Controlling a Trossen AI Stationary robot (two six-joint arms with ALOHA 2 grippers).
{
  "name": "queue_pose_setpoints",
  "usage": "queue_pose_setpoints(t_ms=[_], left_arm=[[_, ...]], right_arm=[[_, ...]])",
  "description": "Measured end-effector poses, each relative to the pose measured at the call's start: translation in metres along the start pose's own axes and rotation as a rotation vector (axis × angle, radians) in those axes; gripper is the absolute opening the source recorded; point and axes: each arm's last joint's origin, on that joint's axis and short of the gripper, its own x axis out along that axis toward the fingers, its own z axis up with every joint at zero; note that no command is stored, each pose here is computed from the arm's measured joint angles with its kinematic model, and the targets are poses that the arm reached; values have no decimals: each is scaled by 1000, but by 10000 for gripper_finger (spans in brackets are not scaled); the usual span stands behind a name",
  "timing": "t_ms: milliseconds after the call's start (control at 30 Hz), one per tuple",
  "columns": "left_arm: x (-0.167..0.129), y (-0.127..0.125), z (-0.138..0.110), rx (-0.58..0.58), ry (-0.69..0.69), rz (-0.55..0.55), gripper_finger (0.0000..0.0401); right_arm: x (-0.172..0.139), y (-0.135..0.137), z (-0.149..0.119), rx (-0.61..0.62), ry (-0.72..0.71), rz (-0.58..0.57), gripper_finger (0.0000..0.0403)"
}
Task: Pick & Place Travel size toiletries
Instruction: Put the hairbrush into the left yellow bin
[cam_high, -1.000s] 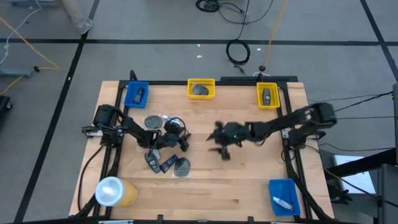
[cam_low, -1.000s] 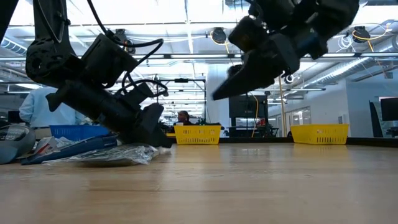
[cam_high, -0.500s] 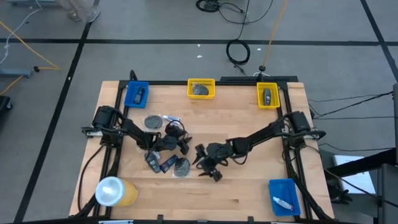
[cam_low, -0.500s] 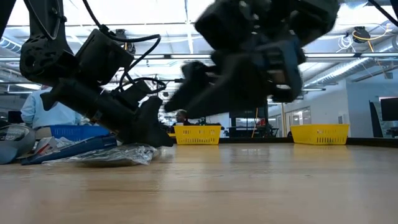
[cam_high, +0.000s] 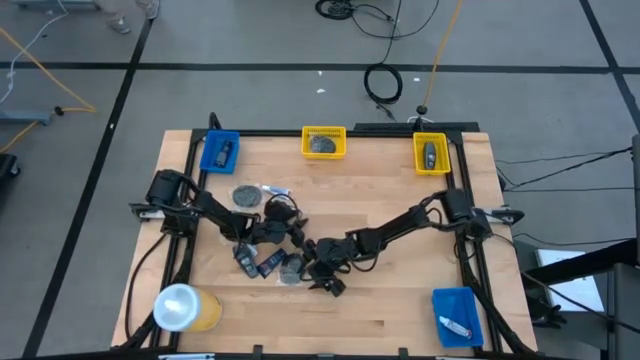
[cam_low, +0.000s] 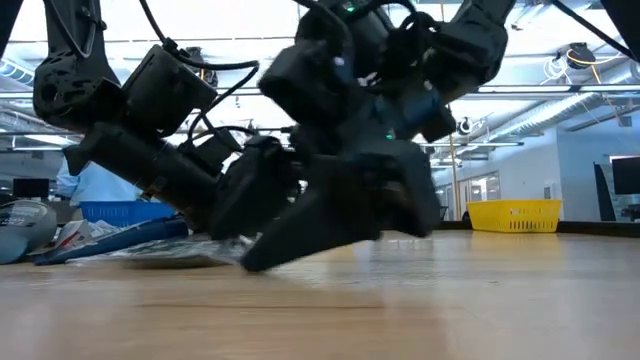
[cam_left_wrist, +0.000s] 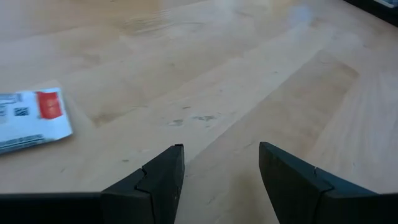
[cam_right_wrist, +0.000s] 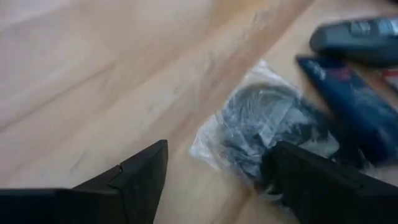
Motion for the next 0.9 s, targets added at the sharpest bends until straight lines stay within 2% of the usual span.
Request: queue_pose_setpoints(t_ms=[200,333,467,700,833,900], left_arm=[[0,5,-3,-50,-4,77,211],[0,7,-3,-58,-6,96,211],[0,8,-3,-54,-3,101,211],[-2,5,-5,14,-11,74,211],[-7,1,-4,58,-33,65,211],[-12,-2,-2,88,-44,61,211]], right_arm=[[8,-3,-4,-3,35,-84,257],[10,-2,-10,-10,90,-117,227],[10,-2,-11,-12,104,-136,172],[9,-3,-11,-24,190,-290,58],[3,5,-1,-41,206,-270,13],[0,10,3,-44,223,-252,4]])
